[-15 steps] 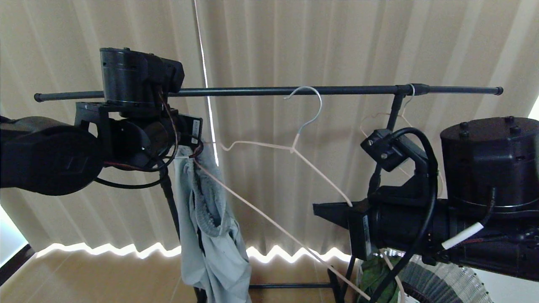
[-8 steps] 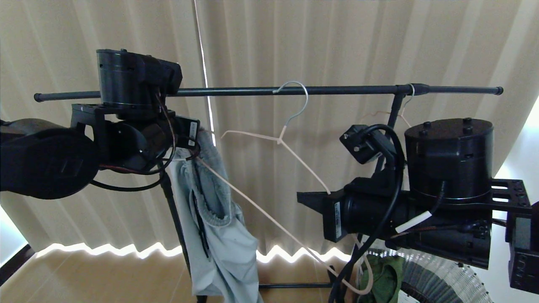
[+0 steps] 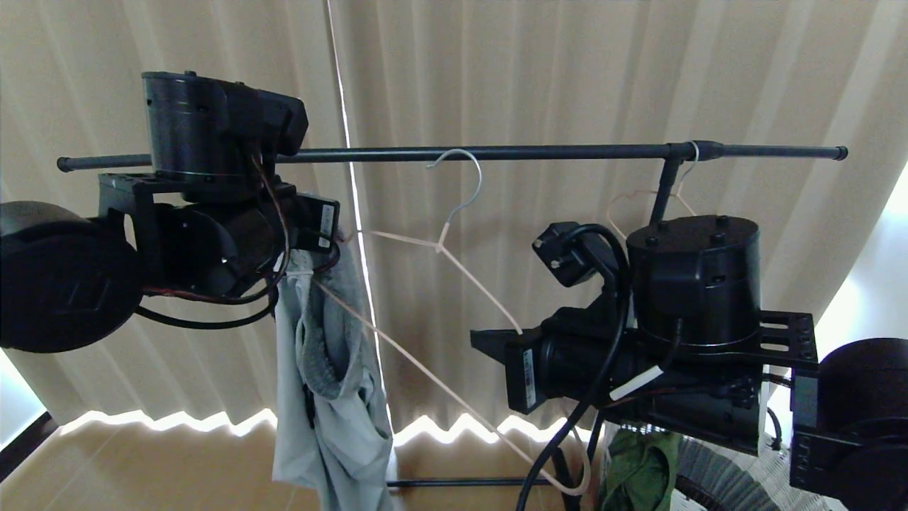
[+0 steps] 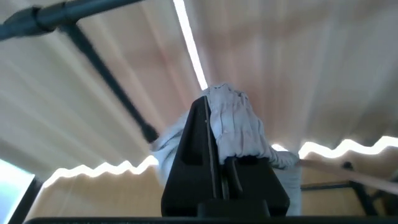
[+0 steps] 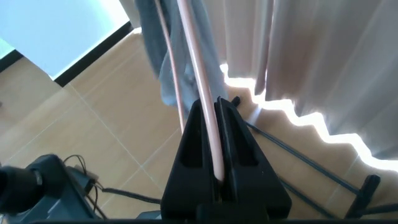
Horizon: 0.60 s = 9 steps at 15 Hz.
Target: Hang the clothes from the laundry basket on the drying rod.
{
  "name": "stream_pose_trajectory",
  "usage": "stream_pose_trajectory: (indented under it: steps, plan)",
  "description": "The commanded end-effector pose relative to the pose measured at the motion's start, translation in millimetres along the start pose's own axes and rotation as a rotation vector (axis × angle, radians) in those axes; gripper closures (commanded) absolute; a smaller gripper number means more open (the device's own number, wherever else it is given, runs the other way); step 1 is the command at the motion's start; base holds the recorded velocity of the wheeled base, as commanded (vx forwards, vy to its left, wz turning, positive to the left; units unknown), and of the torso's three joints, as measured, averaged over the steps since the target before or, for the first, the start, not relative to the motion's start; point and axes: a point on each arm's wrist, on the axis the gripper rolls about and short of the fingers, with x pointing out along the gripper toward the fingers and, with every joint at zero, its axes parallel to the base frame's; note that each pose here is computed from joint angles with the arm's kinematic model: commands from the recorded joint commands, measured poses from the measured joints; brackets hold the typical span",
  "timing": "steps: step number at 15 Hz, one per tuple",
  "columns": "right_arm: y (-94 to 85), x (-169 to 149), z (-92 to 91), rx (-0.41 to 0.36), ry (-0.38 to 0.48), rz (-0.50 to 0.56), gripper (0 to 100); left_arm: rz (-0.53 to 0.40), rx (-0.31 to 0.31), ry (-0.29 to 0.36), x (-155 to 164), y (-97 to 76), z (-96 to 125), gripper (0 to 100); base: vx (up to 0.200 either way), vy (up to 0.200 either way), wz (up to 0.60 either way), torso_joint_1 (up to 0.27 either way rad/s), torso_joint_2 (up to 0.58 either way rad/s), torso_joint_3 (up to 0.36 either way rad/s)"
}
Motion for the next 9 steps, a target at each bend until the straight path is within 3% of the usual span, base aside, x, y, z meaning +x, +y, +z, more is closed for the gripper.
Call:
stream_pose_trajectory:
  steps: [1,9]
  plan:
    - [-2.0,14.0,-6.4,-0.001,0.03,-0.012,100,-0.046,-0.003,-0.035,-21.0,-3.7,5.3,100,0.0,0.0,0.0,0.0,0.0,0.0]
    - [0.0,30.3,-3.3,-0.001,0.029,-0.01,100,-0.148,0.005,-0.081,-47.4,-21.2,11.5,100,0.0,0.0,0.0,0.0,0.0,0.0]
